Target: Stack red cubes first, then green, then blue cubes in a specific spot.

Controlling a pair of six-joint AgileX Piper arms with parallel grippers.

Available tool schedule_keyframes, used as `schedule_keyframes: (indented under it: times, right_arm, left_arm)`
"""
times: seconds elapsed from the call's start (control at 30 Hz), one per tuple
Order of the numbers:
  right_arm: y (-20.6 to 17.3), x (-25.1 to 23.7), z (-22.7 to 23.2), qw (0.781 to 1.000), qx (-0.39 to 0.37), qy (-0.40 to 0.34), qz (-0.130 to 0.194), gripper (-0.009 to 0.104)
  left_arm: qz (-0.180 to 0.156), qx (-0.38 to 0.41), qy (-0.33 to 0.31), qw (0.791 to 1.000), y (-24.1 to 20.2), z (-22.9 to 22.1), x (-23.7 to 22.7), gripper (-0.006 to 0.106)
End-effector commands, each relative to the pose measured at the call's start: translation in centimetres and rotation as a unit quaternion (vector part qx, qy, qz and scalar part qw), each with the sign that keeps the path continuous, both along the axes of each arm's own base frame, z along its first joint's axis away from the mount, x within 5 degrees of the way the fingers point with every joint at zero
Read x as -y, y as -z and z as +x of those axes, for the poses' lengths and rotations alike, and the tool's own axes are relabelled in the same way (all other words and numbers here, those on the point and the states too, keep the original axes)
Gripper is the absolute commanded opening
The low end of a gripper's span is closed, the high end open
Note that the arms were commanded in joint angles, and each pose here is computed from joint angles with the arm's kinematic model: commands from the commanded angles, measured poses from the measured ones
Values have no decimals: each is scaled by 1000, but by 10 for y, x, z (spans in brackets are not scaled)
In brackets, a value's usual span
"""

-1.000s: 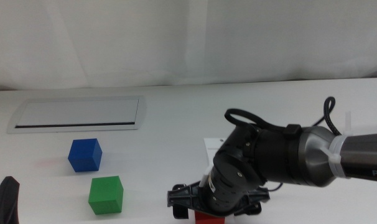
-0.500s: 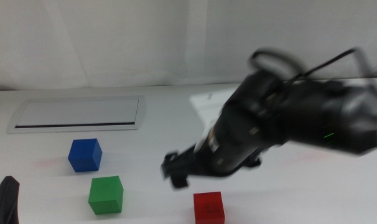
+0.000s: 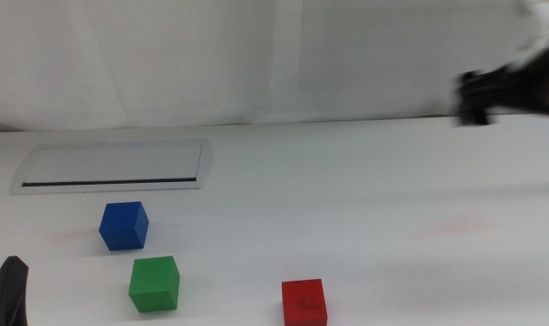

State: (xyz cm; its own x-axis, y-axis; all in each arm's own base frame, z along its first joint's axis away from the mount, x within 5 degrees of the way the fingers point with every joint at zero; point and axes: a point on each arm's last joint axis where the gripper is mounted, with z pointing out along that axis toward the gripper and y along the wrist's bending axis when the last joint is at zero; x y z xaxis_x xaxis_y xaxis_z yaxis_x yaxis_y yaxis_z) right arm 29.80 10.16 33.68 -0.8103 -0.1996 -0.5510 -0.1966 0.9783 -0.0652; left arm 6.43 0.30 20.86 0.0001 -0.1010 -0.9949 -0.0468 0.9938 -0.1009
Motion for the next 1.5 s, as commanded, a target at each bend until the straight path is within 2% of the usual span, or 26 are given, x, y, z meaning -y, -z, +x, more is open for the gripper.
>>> schedule_keyframes:
  times: [0.0, 0.07, 0.17, 0.47, 0.67, 0.83, 0.93, 1.1, 1.2, 1.33, 1.4, 1.47]
  right_arm:
    - [-9, 35, 1, 1000, 2, 13, -12, 92]
    - [-14, 58, 2, 1000, 6, 30, -6, 90]
    - [-23, 93, -3, 999, 15, 47, 21, 84]
    - [-51, 74, -38, 992, 34, -83, 86, 82]
    - [-78, 58, -75, 984, 75, -145, 72, 82]
    - [-83, 46, -97, 976, 64, -197, 63, 82]
    - [-84, 40, -102, 972, 61, -216, 65, 82]
    - [-84, 37, -103, 970, 58, -225, 64, 82]
    - [-85, 37, -103, 969, 67, -232, 59, 82]
    - [-85, 37, -103, 967, 70, -237, 58, 82]
    - [-86, 37, -102, 966, 76, -239, 56, 82]
    - [-86, 36, -101, 967, 78, -238, 56, 82]
  left_arm:
    - [-1, -11, 5, 1000, 12, 0, 1, 90]
    - [-1, -11, 5, 1000, 12, 0, 1, 90]
    - [-1, -11, 5, 1000, 12, 0, 1, 90]
    - [-1, -11, 6, 1000, 12, 0, 1, 90]
    - [-2, -4, 8, 1000, 11, 0, 1, 89]
    - [-25, 47, 24, 998, -1, 0, 4, 89]
    - [-50, 50, 20, 997, -11, -1, 3, 89]
    - [-87, 9, -15, 996, -32, -3, -3, 89]
    - [-84, -27, -39, 995, -57, -1, -7, 89]
    - [-57, -52, -39, 996, -81, 10, -7, 89]
    - [-75, -88, -26, 993, -92, 23, -5, 89]
    - [-79, -135, -18, 988, -95, 32, -3, 89]
